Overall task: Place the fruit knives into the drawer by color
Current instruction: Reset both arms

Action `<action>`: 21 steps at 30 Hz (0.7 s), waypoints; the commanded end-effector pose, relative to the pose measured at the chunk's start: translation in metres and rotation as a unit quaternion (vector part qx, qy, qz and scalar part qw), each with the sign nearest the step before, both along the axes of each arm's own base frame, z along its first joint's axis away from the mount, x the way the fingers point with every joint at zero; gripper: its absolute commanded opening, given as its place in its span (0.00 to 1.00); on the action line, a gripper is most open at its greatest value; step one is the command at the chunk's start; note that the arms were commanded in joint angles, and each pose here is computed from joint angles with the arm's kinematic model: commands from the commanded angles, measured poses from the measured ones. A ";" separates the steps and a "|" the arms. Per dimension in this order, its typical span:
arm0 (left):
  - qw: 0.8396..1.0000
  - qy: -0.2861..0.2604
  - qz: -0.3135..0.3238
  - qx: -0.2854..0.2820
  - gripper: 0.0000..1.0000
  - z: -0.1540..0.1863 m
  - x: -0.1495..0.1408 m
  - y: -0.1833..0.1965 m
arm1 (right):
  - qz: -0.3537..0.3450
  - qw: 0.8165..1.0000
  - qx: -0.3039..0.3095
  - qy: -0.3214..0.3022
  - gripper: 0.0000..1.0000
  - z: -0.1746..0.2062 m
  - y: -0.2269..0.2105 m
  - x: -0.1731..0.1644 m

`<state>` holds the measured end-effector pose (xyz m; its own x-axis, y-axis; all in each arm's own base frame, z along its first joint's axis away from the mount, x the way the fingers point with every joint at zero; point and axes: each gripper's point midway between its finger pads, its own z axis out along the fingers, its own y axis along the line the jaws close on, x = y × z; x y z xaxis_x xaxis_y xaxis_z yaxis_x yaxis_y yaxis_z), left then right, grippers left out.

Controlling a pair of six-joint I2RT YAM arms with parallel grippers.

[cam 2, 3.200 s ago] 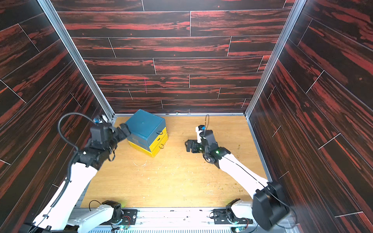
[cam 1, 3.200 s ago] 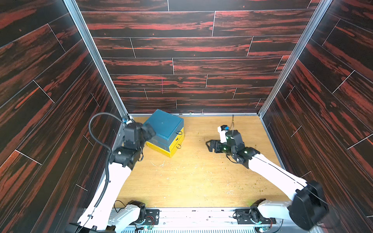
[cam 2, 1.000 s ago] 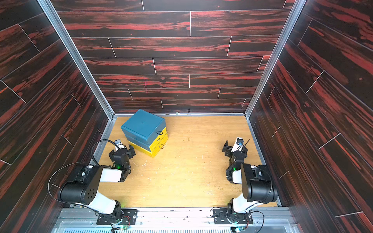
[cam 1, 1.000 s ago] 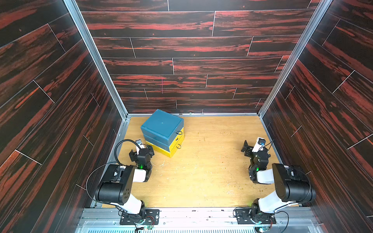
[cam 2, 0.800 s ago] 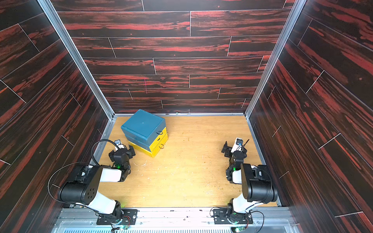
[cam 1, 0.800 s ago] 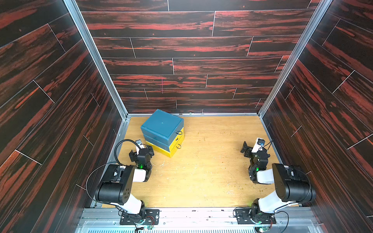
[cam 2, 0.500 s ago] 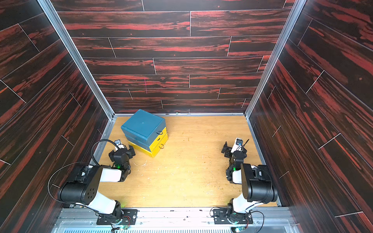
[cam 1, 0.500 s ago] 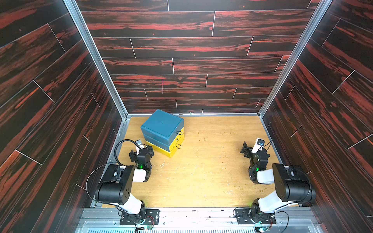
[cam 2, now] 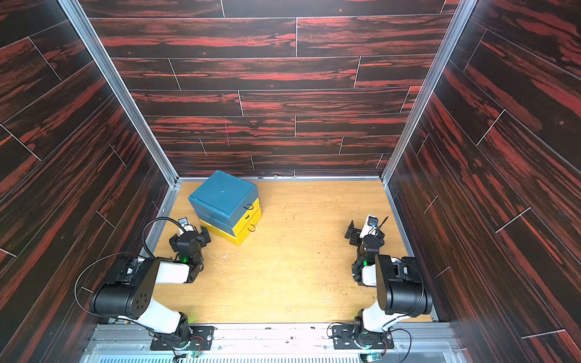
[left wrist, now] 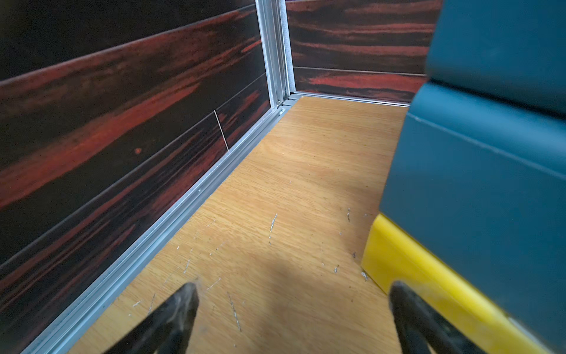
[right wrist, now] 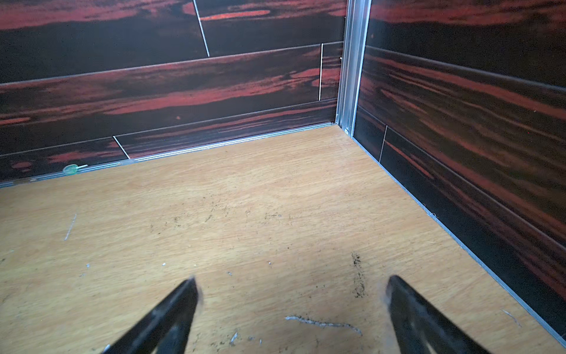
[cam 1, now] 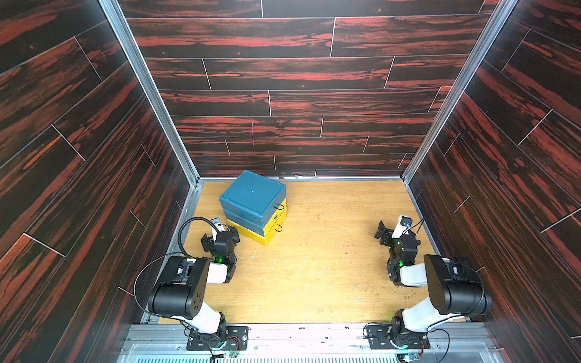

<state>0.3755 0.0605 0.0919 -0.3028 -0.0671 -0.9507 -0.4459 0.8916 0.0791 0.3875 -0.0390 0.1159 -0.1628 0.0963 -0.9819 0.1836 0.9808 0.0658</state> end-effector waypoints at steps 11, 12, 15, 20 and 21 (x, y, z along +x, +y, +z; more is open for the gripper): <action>1.000 -0.015 0.006 -0.002 1.00 0.012 0.004 0.003 | 0.001 1.000 0.003 -0.002 0.98 0.001 0.000 -0.001; 1.000 -0.014 0.006 -0.002 1.00 0.011 0.004 0.003 | 0.000 1.000 0.003 -0.002 0.98 0.001 0.000 -0.001; 1.000 -0.015 0.006 -0.002 1.00 0.012 0.004 0.003 | 0.001 1.000 0.003 -0.002 0.99 0.001 0.000 -0.001; 1.000 -0.012 0.006 -0.002 1.00 0.011 0.004 0.003 | 0.000 1.000 0.003 -0.002 0.98 0.001 0.000 -0.001; 1.000 -0.012 0.006 -0.003 1.00 0.011 0.005 0.003 | 0.000 1.000 0.003 -0.002 0.98 0.001 0.000 -0.001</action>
